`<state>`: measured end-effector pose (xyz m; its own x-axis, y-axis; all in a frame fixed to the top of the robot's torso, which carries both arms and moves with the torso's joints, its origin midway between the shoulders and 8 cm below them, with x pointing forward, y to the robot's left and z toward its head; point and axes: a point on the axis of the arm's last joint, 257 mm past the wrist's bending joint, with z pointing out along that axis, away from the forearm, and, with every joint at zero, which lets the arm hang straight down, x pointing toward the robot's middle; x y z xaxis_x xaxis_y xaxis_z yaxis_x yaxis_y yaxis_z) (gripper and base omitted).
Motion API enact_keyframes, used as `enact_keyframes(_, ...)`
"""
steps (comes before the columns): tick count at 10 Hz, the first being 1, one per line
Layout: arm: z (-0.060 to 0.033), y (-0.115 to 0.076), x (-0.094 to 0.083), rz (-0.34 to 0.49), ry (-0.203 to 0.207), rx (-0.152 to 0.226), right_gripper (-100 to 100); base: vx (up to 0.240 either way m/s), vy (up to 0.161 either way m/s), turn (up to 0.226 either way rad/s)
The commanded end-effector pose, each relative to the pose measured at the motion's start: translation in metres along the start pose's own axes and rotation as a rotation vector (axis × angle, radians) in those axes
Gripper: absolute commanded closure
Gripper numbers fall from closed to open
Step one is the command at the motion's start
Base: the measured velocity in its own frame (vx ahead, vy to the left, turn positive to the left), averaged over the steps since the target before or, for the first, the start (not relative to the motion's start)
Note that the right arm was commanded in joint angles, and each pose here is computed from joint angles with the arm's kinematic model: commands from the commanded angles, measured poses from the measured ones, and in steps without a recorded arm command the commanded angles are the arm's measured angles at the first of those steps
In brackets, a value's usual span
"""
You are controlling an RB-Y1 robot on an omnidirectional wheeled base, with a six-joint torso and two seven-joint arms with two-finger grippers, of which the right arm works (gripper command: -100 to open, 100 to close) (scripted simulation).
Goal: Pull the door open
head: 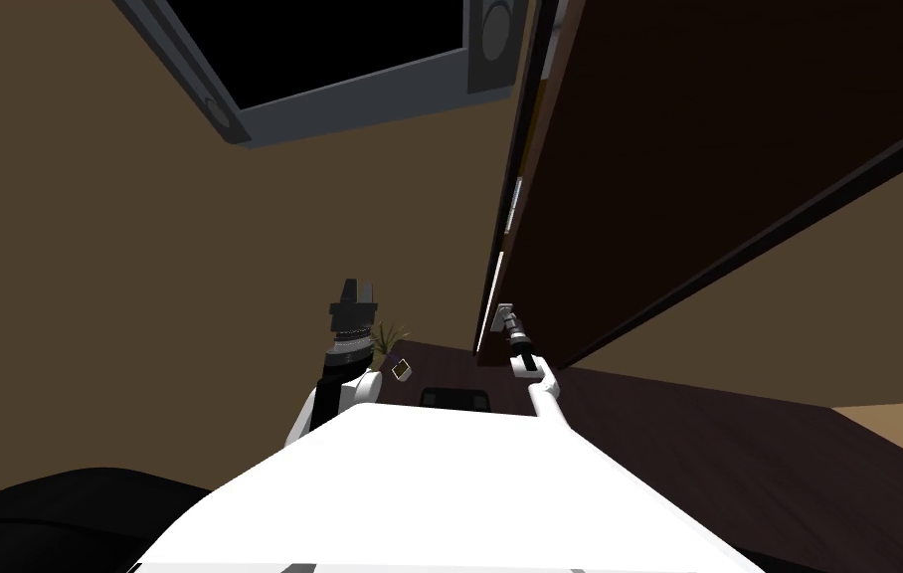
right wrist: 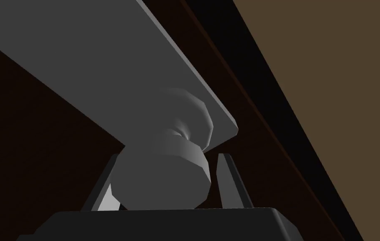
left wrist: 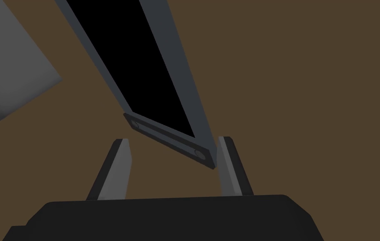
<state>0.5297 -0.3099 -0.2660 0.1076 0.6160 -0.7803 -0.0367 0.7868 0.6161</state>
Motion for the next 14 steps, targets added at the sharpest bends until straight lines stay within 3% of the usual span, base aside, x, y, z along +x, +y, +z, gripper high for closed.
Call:
enact_keyframes(1, 0.0062, 0.016, 0.005, 0.102, -0.008, -0.031, 100, -0.086, -0.035, 0.069)
enact_keyframes(2, 0.0063, 0.015, 0.004, 0.116, -0.014, -0.028, 100, -0.061, -0.021, 0.032)
enact_keyframes(4, 0.0082, 0.020, 0.002, 0.237, -0.025, -0.035, 100, -0.074, -0.032, 0.071)
enact_keyframes(5, 0.0082, 0.019, 0.001, 0.247, -0.029, -0.033, 100, -0.054, -0.024, 0.038)
enact_keyframes(9, 0.0108, 0.024, -0.001, 0.449, -0.049, -0.041, 100, -0.062, -0.027, 0.057)
enact_keyframes(10, 0.0108, 0.024, -0.001, 0.451, -0.050, -0.041, 100, -0.043, -0.022, 0.038)
enact_keyframes(11, 0.0116, 0.025, -0.002, 0.521, -0.057, -0.043, 100, -0.046, -0.028, 0.091)
enact_keyframes(13, 0.0116, 0.025, -0.002, 0.521, -0.057, -0.043, 100, -0.035, -0.018, 0.003)
enact_keyframes(14, 0.0124, 0.026, -0.002, 0.591, -0.063, -0.045, 100, -0.030, -0.024, 0.066)
